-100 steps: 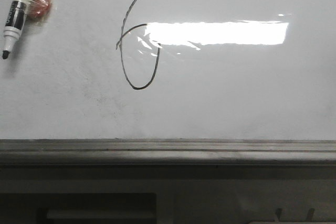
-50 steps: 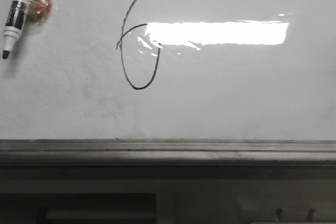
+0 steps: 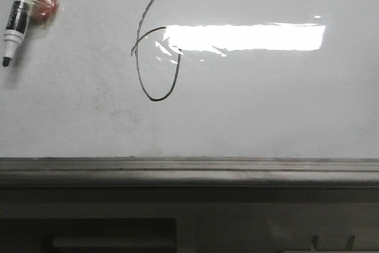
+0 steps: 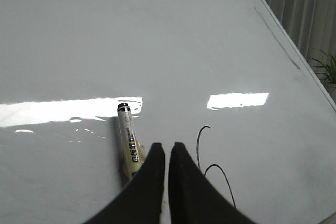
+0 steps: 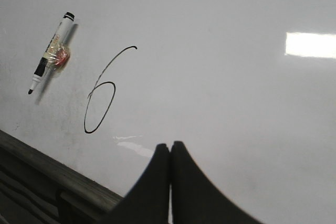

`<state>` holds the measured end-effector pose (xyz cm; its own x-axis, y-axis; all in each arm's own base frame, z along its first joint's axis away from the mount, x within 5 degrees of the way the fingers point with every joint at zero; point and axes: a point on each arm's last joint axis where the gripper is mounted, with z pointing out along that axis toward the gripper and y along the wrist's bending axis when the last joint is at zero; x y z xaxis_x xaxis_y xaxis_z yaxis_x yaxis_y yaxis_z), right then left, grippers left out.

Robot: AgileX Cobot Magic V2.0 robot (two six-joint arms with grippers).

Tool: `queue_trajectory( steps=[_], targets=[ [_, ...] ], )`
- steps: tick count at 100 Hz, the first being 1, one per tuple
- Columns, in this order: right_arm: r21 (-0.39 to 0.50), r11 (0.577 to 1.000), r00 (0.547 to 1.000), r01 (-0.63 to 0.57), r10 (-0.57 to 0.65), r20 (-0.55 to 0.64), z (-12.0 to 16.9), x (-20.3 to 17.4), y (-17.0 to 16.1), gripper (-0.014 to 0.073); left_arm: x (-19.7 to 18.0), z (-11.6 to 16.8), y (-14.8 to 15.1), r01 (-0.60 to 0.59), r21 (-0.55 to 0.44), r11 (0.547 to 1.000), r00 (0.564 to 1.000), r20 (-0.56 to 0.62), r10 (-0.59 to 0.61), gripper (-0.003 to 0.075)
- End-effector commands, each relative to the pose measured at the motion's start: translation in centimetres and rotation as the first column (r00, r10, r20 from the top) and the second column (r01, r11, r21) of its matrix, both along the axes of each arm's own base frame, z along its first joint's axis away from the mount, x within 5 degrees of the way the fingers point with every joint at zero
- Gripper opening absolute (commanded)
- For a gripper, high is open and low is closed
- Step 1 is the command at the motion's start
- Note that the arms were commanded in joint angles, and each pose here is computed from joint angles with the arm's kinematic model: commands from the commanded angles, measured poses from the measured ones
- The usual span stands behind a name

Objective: Write number 6 on whiteboard

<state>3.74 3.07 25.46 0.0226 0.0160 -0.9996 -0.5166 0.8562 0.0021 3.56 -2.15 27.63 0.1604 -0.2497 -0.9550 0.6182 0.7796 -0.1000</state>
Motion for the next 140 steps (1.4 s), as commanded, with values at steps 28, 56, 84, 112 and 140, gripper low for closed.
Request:
queue_trajectory(
  steps=[28,56,84,112,140],
  targets=[
    [0.046,0.998,0.998,0.042,-0.044,0.055,1.3,0.1,-0.4,-0.0065,1.0,-0.7,0.3,-0.153,0.024,0.988,0.988,0.028,0.152,-0.002],
    [0.046,0.998,0.998,0.042,-0.044,0.055,1.3,0.1,-0.4,-0.0065,2.0,-3.4,0.9,-0.4,0.091,0.912,0.916,0.001,0.402,-0.002],
    [0.046,0.998,0.998,0.042,-0.044,0.055,1.3,0.1,-0.4,-0.0065,1.9,-4.7,1.7,-0.543,0.206,0.814,0.834,0.02,0.552,-0.002],
    [0.047,0.998,0.997,0.043,-0.046,0.057,1.3,0.1,-0.4,-0.0065,1.9,-7.1,1.8,-0.549,0.232,0.803,0.822,-0.022,0.569,-0.002],
    [0.049,0.998,0.997,0.046,-0.048,0.06,1.3,0.1,-0.4,-0.0065,1.9,-7.2,1.6,-0.524,0.227,0.821,0.837,-0.04,0.545,-0.002]
  ],
)
